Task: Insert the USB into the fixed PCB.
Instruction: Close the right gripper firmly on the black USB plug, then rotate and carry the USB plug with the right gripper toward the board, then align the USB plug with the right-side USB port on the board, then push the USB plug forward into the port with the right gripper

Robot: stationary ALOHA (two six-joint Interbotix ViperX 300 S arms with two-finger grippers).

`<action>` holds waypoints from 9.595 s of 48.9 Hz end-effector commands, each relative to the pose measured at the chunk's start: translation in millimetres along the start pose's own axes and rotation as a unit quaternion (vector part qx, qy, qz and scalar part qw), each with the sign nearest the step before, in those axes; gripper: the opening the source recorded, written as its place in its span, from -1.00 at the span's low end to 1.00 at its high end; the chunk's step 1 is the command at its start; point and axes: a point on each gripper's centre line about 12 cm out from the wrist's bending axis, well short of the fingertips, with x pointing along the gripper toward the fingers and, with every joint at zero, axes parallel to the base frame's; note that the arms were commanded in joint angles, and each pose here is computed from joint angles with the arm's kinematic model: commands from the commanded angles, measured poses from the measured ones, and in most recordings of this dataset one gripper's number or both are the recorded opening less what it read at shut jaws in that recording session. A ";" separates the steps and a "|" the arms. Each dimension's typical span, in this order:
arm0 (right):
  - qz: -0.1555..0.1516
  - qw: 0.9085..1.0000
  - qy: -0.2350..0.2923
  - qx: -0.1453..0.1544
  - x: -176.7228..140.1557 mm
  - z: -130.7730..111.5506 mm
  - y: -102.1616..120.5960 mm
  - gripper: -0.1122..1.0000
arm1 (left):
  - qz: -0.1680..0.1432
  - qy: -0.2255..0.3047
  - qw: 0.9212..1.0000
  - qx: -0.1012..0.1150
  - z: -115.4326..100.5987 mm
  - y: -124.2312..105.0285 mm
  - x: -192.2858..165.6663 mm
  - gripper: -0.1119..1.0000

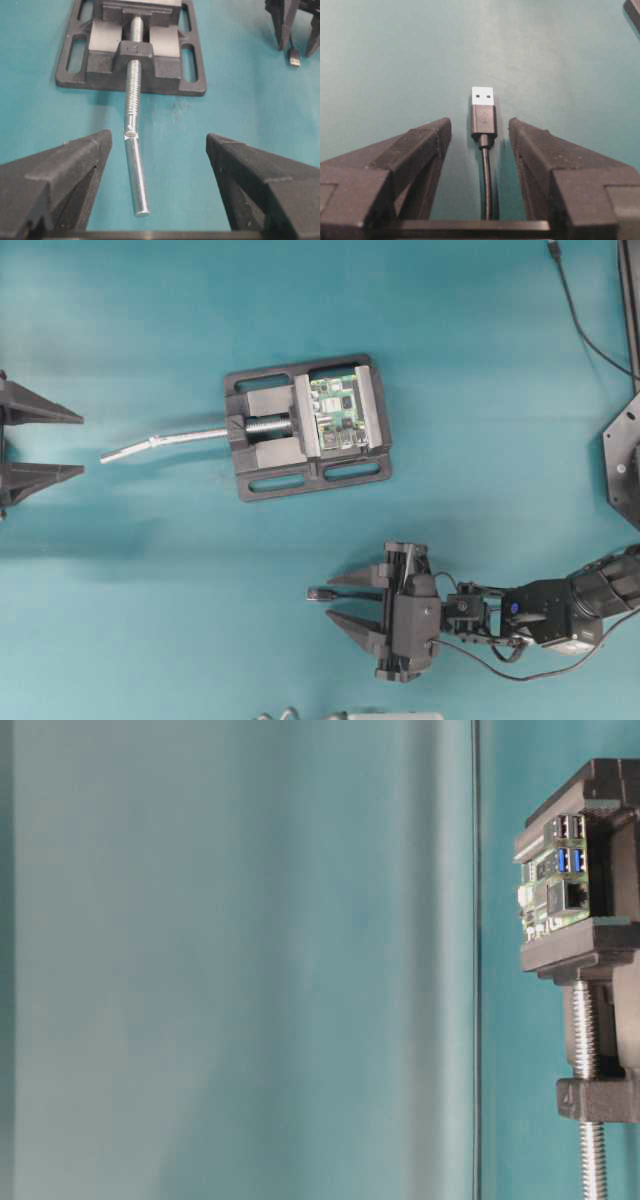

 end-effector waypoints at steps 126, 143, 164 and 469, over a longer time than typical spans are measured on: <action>-0.454 0.869 -0.074 0.182 -31.6 38.5 -32.2 -0.43 | 0.001 -0.007 1.000 0.004 5.3 -0.2 0.8 0.86; -0.535 0.815 -0.076 0.208 -28.7 46.8 -47.9 -0.43 | 0.001 -0.008 1.000 0.005 5.4 -0.2 0.8 0.86; -0.593 0.777 -0.094 0.190 -9.2 40.4 -55.3 -0.43 | 0.001 -0.007 1.000 0.005 5.3 -0.2 0.8 0.86; -0.622 0.726 -0.149 0.253 0.7 65.1 -94.9 -0.43 | 0.001 -0.008 1.000 0.004 5.4 -0.2 0.8 0.86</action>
